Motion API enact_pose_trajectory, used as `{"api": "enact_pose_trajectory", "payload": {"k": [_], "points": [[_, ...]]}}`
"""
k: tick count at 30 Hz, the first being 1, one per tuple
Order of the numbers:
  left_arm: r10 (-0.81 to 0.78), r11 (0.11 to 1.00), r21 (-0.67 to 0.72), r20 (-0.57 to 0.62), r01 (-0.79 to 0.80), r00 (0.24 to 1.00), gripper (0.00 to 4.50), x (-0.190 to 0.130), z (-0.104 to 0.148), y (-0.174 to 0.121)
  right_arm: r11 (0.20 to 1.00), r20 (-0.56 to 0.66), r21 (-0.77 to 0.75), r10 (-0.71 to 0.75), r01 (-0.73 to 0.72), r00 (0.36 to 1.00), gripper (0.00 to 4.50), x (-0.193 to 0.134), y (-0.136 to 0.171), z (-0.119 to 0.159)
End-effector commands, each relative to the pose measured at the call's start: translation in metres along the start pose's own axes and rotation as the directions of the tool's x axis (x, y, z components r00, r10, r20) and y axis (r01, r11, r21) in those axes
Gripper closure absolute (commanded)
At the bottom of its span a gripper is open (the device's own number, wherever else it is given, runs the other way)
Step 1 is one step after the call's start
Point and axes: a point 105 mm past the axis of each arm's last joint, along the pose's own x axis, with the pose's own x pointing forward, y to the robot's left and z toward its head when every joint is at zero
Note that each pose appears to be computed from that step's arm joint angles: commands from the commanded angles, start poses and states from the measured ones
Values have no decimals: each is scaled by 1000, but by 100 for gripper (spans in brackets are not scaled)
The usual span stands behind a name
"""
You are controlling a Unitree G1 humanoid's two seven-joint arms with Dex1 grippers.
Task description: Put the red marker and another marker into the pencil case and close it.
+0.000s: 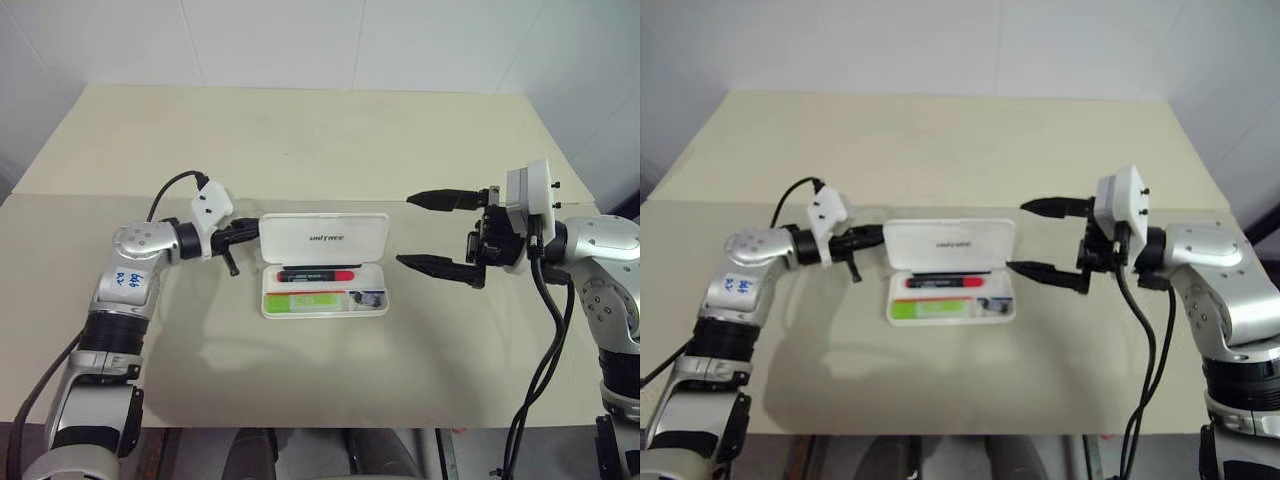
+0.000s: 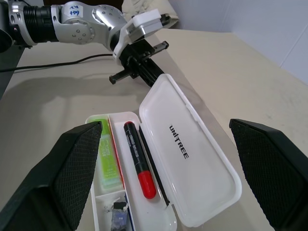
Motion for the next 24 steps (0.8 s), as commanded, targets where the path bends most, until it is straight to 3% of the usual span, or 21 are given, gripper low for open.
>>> {"api": "enact_pose_trajectory", "payload": {"k": [1, 8, 12, 24], "points": [[-33, 997, 69, 83, 28, 996, 448, 2, 22, -2, 999, 29, -38, -3, 5, 1000, 0, 0, 3, 11], [-153, 972, 192, 77, 136, 985, 448, 4, 32, -23, 999, 34, -32, -10, 11, 999, 0, 0, 3, 9], [-276, 924, 273, 0, 266, 961, 448, 7, 29, -48, 1000, 43, -27, -12, 13, 999, 0, 2, 3, 8], [-347, 888, 255, -177, 383, 921, 448, 29, 0, -86, 999, 65, -12, -31, 32, 997, 0, 5, 8, 4]]}}
